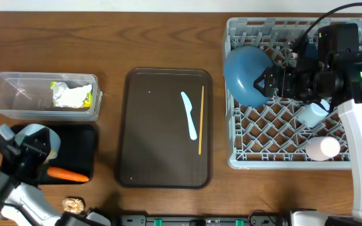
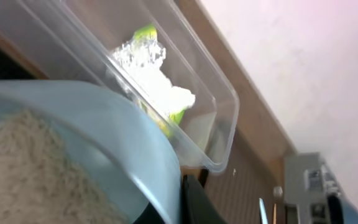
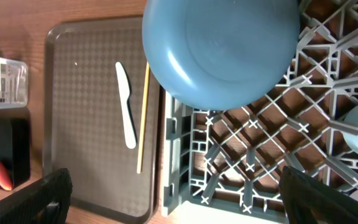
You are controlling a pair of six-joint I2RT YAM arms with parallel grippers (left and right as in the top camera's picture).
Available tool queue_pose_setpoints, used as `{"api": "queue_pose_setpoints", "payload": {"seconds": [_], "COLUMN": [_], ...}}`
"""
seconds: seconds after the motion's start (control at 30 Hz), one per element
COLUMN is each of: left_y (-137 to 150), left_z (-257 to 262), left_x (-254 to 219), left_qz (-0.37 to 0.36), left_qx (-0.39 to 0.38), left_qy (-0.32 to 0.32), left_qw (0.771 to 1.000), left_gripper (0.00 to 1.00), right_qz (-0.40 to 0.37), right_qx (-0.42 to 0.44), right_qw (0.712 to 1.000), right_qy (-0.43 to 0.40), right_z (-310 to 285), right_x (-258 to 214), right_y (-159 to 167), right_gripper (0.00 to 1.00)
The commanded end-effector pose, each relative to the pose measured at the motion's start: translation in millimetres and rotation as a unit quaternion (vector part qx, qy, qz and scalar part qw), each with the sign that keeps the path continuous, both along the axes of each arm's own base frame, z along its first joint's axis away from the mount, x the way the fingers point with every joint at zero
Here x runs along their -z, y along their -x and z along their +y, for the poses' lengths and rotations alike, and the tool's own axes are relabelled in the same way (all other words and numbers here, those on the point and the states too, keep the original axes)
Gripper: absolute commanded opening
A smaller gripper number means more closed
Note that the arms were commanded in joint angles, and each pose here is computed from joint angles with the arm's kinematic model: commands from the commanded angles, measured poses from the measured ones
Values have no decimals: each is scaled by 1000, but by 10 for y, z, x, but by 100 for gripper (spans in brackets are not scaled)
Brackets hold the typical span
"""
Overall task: Sort waste into correct bins and load items into the dishwasher rack
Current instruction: 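Tip the bowl to pour the rice onto the black tray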
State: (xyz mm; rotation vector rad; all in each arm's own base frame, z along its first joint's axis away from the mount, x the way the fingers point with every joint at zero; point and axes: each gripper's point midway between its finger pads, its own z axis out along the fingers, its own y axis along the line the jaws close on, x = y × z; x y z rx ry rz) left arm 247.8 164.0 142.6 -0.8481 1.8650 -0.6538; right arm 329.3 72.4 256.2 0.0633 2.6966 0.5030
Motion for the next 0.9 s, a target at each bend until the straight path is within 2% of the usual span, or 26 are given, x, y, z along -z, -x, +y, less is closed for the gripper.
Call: {"api": "queue_pose_setpoints", "payload": {"seconds": [0.0,0.13,0.27,0.4,0.53,0.8,0.87], "left_y": [123,246,256,248,243,241,232], "left_z": [-29,30,65,12,28,37,79], "left_x": [-41,-71,7,-30,57,60,77], "left_qz": [-66,-124,-135,-176,-174,-179,-177], "left_qx": [6,13,18,61,59,66,67], "left_qy": [49,55,76,75,86,56,17], "left_qw": [997,991,988,980,979,980,982], "left_gripper": [6,6,6,6,6,6,6], "right_qz": [7,5,2,4,5,3,3], "right_qx": [-9,-9,-9,-9,-9,-9,-9], "right_qw": [1000,1000,1000,1000,1000,1000,1000], "right_qy": [4,4,4,4,4,4,4], "right_z": [24,26,27,25,25,27,27], "right_x": [45,42,36,40,42,38,39], "right_y": [12,4,-8,2,5,-4,-2], "right_gripper": [99,99,99,99,99,99,99]}}
